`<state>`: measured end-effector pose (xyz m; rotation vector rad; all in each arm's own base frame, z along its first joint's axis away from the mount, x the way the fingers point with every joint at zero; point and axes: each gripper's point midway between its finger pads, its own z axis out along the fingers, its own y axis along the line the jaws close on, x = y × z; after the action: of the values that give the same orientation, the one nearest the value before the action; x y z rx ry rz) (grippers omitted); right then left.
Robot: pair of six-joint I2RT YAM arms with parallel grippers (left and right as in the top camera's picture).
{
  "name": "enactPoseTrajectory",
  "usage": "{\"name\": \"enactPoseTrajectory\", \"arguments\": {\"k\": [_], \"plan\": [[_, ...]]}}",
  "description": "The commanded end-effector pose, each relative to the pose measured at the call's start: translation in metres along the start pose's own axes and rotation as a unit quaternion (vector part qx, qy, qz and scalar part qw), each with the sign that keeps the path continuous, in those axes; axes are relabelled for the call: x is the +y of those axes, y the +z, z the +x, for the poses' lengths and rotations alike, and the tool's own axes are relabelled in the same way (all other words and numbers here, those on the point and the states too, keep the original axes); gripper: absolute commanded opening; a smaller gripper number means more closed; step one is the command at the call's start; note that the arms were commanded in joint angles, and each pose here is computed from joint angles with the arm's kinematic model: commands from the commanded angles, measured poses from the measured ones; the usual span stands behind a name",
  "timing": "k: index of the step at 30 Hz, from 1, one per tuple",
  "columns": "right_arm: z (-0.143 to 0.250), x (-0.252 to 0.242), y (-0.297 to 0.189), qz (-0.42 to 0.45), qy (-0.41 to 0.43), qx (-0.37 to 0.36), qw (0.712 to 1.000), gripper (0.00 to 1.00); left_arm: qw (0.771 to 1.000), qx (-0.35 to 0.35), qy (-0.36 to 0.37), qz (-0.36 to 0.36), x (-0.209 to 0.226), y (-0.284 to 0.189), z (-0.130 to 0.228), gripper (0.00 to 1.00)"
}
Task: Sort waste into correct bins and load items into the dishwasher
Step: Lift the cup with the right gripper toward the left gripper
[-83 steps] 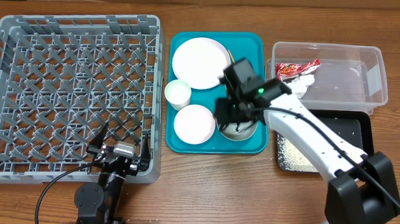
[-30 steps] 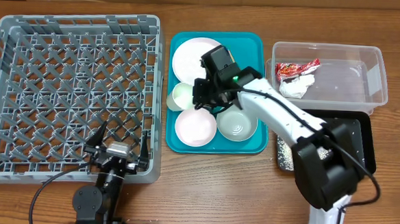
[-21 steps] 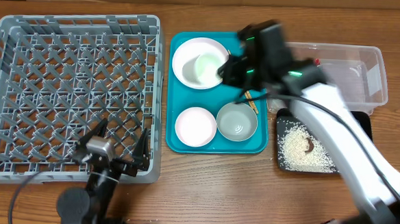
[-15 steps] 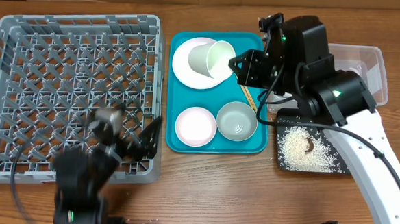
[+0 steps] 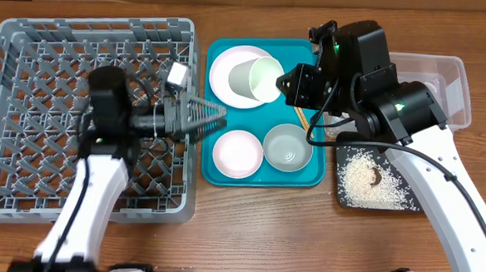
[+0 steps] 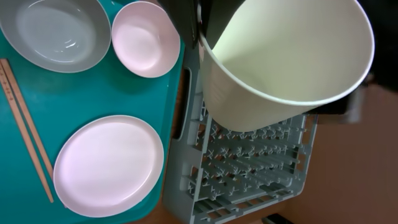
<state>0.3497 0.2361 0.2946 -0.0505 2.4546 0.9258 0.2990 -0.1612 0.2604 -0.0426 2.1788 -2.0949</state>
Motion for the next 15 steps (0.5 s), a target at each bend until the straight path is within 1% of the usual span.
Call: {"name": "enactPoseTrajectory", "arguments": {"k": [1, 2, 4, 5, 6, 7, 11, 15], "plan": [[0.001, 0.006, -0.001, -0.018, -0.002, 0.003, 1.0, 0.04, 0.986, 0.04, -0.162, 0.017, 0.007, -0.001, 0.001, 0.45], [0.003, 0.007, 0.0, -0.027, -0.001, 0.007, 1.0, 0.04, 0.985, 0.039, -0.167, 0.017, 0.012, 0.0, -0.001, 0.49], [0.006, 0.005, 0.003, -0.042, 0.004, 0.018, 0.999, 0.04, 0.987, 0.04, -0.155, 0.017, 0.018, 0.0, -0.003, 0.65], [0.008, 0.003, 0.005, -0.048, 0.007, 0.022, 0.999, 0.04, 0.988, 0.04, -0.145, 0.018, 0.021, 0.001, -0.004, 0.77], [0.01, -0.001, 0.009, -0.055, 0.011, 0.026, 0.998, 0.04, 0.99, 0.04, -0.137, 0.018, 0.022, 0.001, -0.004, 0.96], [0.012, -0.004, 0.012, -0.062, 0.015, 0.03, 0.997, 0.04, 0.99, 0.04, -0.131, 0.018, 0.023, 0.001, -0.004, 1.0], [0.016, -0.019, 0.02, -0.102, 0.031, 0.043, 0.993, 0.04, 0.992, 0.046, -0.113, 0.018, 0.022, 0.005, -0.002, 1.0], [0.014, -0.029, 0.014, -0.16, 0.048, 0.052, 0.985, 0.04, 0.993, 0.049, -0.108, 0.019, 0.022, 0.007, -0.001, 1.0]]}}
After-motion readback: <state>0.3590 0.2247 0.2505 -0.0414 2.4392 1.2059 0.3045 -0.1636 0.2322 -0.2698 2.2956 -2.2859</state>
